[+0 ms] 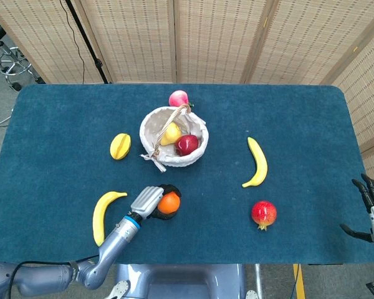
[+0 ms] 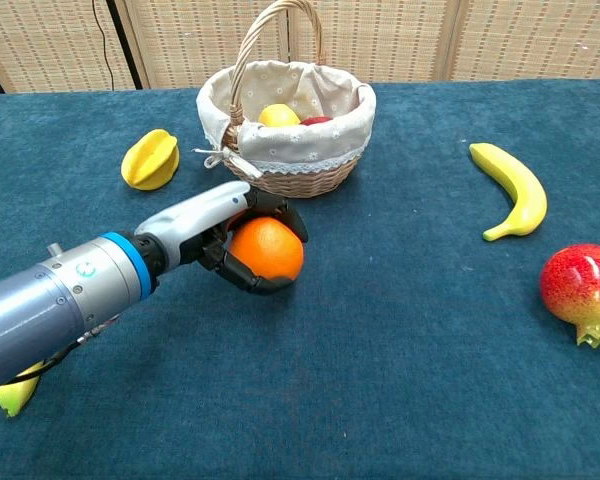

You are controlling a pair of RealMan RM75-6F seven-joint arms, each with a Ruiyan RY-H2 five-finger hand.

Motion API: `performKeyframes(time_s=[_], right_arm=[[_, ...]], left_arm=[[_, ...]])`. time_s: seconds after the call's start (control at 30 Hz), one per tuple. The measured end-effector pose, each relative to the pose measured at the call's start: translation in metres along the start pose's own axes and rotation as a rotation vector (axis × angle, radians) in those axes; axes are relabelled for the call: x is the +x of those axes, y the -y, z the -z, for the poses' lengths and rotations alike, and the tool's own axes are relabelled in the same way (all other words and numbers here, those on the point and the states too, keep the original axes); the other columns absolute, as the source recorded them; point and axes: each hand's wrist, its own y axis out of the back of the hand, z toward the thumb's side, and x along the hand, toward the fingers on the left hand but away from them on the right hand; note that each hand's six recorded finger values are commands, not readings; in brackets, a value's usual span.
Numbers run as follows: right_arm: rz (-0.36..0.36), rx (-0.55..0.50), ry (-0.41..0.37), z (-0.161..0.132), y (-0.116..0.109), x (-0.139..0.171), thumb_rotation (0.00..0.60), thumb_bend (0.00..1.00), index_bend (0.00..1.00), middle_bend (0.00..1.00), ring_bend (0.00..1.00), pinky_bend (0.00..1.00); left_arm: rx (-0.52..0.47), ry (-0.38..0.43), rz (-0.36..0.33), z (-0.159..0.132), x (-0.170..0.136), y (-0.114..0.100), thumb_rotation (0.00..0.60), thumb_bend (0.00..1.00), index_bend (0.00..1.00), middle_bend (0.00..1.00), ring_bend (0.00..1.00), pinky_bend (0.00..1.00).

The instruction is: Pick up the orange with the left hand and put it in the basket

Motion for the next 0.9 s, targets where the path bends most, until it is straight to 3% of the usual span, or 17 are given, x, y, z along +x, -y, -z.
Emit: performKeyframes(time_s=[0.33,0.6,0.7,0.9], right_arm=[[-0.023,-0.017,0.036,0.01,0.008,-0.003,0.6,0.0,0.08,0.0,0.0,0.0],[-0.037,-0.026,0.053,0.017,0.012,-0.004,0.6,0.0,0.08,0.0,0.0,0.0],[-0.039,-0.026,0.056,0.018,0.013,-0.004,0.6,0.0,0.08,0.0,0.0,0.0],[-0.052,-0.023,0.055,0.017,0.016,-0.003,0.6,0.0,0.08,0.0,0.0,0.0]], left_arm=[[0.159,0.08,-0.195,-0.017,-0.034,-0.081,0.6,0.51,0.64,0.52,0.47,0.5],[0.31,-0.021,-0.393,0.015,-0.082,-0.165,0.6,0.51,0.64,0.52,0.47,0.5],[0.282,-0.052,-0.44,0.027,-0.088,-0.186,0.6,0.51,0.64,0.52,0.47,0.5],[0.114,-0.125,-0.532,0.056,-0.088,-0.226,0.6,0.51,0.64,0.52,0.47,0.5]])
